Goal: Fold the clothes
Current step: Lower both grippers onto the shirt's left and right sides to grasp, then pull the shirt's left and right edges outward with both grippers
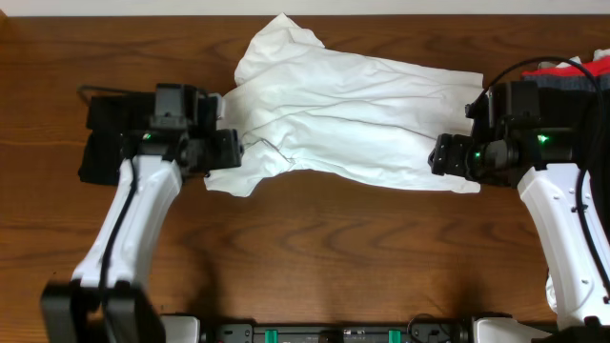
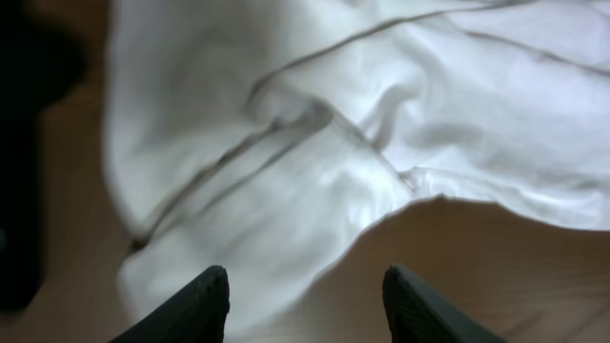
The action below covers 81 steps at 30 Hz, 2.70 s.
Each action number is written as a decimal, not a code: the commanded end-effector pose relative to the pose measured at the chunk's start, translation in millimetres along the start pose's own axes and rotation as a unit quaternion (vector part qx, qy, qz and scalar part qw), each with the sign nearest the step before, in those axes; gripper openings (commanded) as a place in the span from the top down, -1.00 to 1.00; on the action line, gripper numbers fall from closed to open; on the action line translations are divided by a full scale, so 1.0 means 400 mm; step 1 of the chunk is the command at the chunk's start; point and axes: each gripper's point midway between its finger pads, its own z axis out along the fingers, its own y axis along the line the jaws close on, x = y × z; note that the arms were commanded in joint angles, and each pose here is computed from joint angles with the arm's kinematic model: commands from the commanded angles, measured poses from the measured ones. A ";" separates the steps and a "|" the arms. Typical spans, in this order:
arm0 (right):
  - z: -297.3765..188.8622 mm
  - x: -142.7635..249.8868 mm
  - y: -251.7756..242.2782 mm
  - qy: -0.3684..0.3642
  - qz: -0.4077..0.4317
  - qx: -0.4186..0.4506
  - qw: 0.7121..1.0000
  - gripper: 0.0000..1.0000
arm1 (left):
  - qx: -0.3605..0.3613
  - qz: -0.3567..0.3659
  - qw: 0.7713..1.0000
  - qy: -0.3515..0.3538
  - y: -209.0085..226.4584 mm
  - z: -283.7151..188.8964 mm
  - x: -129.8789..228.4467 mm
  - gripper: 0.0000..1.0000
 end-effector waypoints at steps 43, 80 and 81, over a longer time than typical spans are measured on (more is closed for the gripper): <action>-0.004 0.001 -0.005 -0.004 0.011 0.004 1.000 -0.57 | -0.014 0.128 0.991 0.034 -0.037 0.257 0.009 0.60; 0.294 0.215 -0.097 0.199 0.134 0.033 0.970 -0.40 | -0.082 0.045 0.985 0.145 -0.018 0.026 0.137 0.88; 0.297 0.212 -0.101 0.194 0.140 0.035 0.970 -0.40 | -0.082 0.045 0.985 0.146 -0.018 0.026 0.138 0.88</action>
